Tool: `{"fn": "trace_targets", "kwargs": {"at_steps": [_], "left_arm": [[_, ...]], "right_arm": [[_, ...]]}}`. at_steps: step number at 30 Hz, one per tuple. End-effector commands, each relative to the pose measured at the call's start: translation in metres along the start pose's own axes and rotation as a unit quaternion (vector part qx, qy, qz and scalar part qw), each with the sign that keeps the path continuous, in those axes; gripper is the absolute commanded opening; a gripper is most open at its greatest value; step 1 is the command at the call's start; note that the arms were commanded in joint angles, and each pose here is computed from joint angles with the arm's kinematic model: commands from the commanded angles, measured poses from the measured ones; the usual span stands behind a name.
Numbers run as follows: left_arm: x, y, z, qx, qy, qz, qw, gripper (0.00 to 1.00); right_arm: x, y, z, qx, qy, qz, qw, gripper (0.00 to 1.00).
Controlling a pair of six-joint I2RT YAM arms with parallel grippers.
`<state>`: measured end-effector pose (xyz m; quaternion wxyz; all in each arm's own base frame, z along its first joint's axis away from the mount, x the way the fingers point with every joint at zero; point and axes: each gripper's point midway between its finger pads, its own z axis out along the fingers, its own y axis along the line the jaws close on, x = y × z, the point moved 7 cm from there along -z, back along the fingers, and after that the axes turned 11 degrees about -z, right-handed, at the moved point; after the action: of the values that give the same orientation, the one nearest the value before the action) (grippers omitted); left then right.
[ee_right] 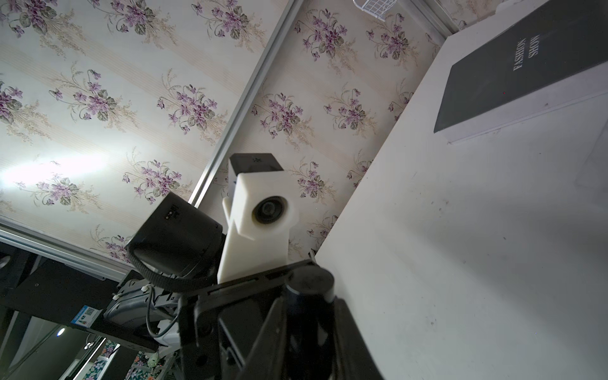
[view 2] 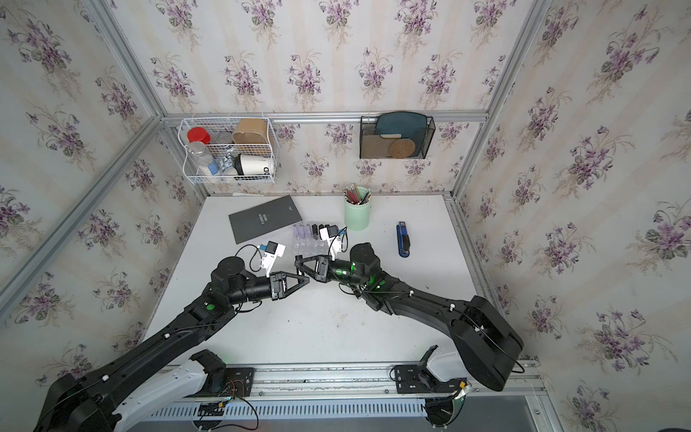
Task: Arrange the lipsticks in the organizer
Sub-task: Pick up the lipstick at the center of the board.
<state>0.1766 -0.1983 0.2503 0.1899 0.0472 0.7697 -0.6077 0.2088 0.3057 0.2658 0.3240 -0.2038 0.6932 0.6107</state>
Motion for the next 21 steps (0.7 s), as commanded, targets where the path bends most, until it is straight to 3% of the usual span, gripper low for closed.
{"fn": "trace_targets", "kwargs": {"at_steps": [1,4,7,10,12,15,21], "left_arm": [[-0.003,-0.002,-0.002,-0.02,-0.003,0.039,0.999,0.0],[-0.01,-0.005,-0.005,-0.065,-0.011,0.074,0.995,0.0],[-0.019,0.007,-0.012,-0.16,-0.039,0.103,0.981,0.0],[-0.032,0.033,-0.023,-0.292,-0.092,0.118,0.945,0.0],[-0.038,0.045,-0.03,-0.353,-0.115,0.128,0.92,0.0],[-0.039,0.044,-0.028,-0.364,-0.121,0.161,0.909,0.0],[-0.03,0.026,-0.014,-0.318,-0.117,0.229,0.913,0.0]], "right_arm": [[-0.007,0.008,0.001,-0.009,-0.002,0.007,1.0,0.35],[-0.008,-0.001,0.0,0.039,0.009,0.02,0.999,0.52],[-0.008,-0.022,-0.002,0.139,0.041,0.03,0.989,0.58],[-0.011,-0.038,-0.008,0.249,0.075,0.015,0.966,0.59],[-0.016,-0.04,-0.011,0.285,0.08,0.003,0.955,0.59],[-0.026,-0.029,-0.01,0.293,0.075,-0.013,0.953,0.58],[-0.032,-0.004,0.008,0.301,0.093,-0.053,0.947,0.51]]}}
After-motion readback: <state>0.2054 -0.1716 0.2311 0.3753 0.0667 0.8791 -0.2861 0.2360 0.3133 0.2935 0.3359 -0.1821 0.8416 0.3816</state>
